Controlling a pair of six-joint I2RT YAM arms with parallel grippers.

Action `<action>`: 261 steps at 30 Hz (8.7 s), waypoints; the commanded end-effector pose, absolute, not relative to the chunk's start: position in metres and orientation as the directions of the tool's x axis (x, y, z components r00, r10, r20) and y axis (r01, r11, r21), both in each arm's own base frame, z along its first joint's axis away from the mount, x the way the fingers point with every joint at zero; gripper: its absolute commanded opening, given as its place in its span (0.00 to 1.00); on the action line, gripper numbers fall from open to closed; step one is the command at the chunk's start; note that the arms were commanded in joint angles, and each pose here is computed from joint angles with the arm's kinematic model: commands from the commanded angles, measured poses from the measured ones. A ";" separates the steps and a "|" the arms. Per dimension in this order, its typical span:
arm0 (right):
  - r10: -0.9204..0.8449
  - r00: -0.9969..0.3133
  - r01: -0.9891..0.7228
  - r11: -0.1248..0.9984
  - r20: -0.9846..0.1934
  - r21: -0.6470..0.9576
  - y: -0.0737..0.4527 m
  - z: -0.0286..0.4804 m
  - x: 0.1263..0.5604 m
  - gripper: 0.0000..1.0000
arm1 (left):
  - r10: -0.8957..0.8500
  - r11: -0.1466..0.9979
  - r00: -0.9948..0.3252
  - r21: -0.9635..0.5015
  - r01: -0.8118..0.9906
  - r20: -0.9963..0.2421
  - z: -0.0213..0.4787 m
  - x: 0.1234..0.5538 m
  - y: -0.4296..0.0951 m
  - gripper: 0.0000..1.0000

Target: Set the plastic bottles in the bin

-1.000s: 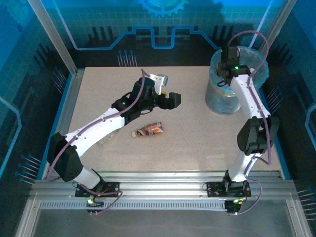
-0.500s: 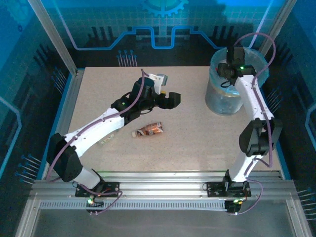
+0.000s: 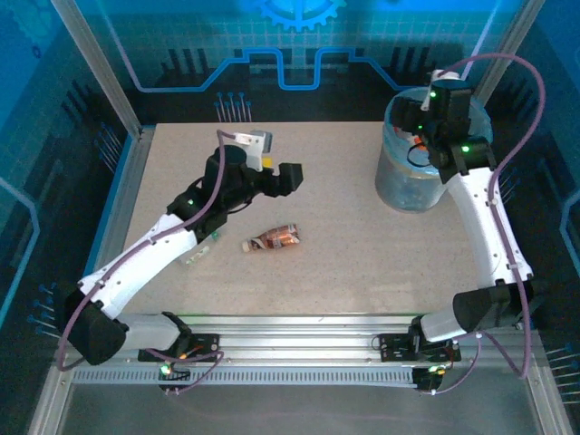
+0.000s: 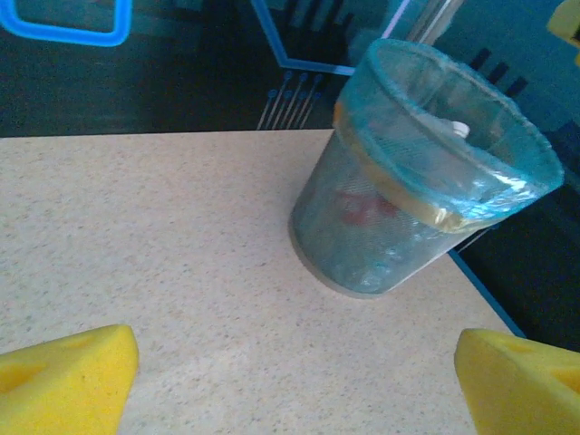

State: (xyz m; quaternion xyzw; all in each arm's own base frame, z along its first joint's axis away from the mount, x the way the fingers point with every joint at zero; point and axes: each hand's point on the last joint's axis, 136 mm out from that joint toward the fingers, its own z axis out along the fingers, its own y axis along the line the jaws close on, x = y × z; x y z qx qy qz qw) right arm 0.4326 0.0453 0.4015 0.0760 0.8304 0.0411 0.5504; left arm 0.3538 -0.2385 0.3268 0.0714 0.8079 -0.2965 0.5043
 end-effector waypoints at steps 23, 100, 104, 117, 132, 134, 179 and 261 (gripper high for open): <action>-0.862 0.108 -0.982 -0.014 -0.496 -0.188 0.369 0.128 0.287 0.82 | -0.283 0.929 -0.711 -0.368 -0.037 -0.643 0.144 0.239 -0.095 0.93; 0.014 -0.533 0.385 0.895 -0.846 -0.227 -0.052 0.359 0.449 0.86 | -0.124 0.715 -0.603 -0.493 0.496 -0.788 0.290 0.344 -0.311 0.90; 0.015 -0.559 0.366 0.902 -0.829 -0.231 -0.053 0.349 0.452 0.86 | -0.126 0.718 -0.610 -0.496 0.489 -0.783 0.286 0.345 -0.310 0.90; 0.039 -0.517 0.191 0.979 -0.855 -0.071 0.009 0.355 0.442 0.82 | -0.073 0.824 -0.591 -0.382 0.418 -0.804 0.268 0.341 -0.275 0.91; -0.388 -0.265 -0.764 0.643 -0.883 -0.053 0.316 0.320 0.340 0.81 | -0.367 0.925 -0.665 -0.335 -0.182 -0.650 0.185 0.318 -0.059 0.97; -0.423 -0.297 -0.791 0.612 -0.856 -0.028 0.340 0.299 0.335 0.80 | -0.467 0.883 -0.642 -0.365 -0.296 -0.608 0.172 0.316 -0.030 0.97; -0.660 -0.398 -0.908 0.383 -0.638 0.170 0.470 0.086 0.299 0.88 | -0.638 0.746 -0.391 -0.405 -0.529 -0.664 0.147 0.244 0.010 0.99; 0.039 -0.460 0.345 0.928 -0.887 -0.138 -0.057 0.344 0.421 0.81 | -0.092 0.707 -0.760 -0.580 0.405 -0.643 0.237 0.369 -0.365 0.98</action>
